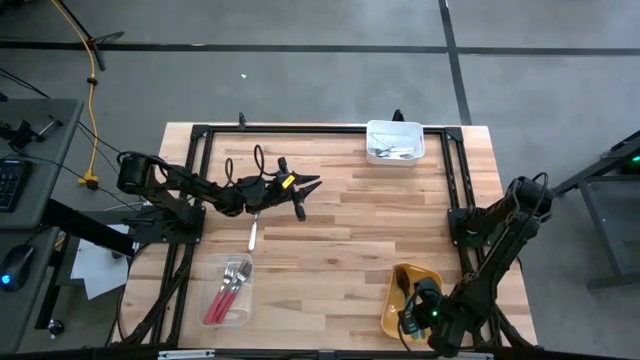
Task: Sort silverware by color (type)
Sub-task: Put the blue fork into the yellow bin
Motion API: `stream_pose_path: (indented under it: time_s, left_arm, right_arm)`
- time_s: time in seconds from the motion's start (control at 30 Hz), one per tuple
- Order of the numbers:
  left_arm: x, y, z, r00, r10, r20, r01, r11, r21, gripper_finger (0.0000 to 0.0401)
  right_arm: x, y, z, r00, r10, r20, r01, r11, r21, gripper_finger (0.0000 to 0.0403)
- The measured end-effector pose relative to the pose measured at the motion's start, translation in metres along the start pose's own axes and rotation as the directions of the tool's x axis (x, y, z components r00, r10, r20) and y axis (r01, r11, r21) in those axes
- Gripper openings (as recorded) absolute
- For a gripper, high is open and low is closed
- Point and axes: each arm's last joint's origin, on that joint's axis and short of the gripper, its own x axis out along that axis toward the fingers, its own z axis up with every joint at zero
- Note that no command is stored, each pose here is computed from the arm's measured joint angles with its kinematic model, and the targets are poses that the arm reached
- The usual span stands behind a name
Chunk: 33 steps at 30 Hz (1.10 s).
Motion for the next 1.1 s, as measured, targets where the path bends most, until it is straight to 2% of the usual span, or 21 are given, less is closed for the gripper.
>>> stream_pose_path:
  time_s: [0.5,0.7,0.83,0.93,1.1]
  left_arm:
    - [0.000,0.000,0.000,1.000,0.000,0.000,0.000,1.000,0.000,0.0062]
    - [0.000,0.000,0.000,1.000,0.000,0.000,0.000,1.000,0.001,0.0062]
    - [0.000,0.000,0.000,1.000,0.000,0.000,0.000,1.000,0.001,0.0062]
    - [0.000,0.000,0.000,1.000,0.000,0.000,0.000,1.000,0.001,0.0062]
    - [0.000,0.000,0.000,1.000,0.000,0.000,0.000,1.000,0.001,0.0062]
  right_arm:
    - [0.002,0.000,0.003,1.000,-0.007,0.008,0.007,1.000,0.006,0.0037]
    - [0.001,0.003,0.008,0.999,-0.054,-0.005,0.054,0.999,0.003,0.0096]
    - [-0.001,0.006,0.015,0.997,-0.061,0.047,0.065,0.995,-0.074,0.0124]
    - [0.003,0.012,0.025,0.996,-0.052,0.075,0.063,0.988,-0.144,0.0110]
    - [0.007,0.024,0.045,0.993,-0.064,0.096,0.086,0.967,-0.238,0.0023]
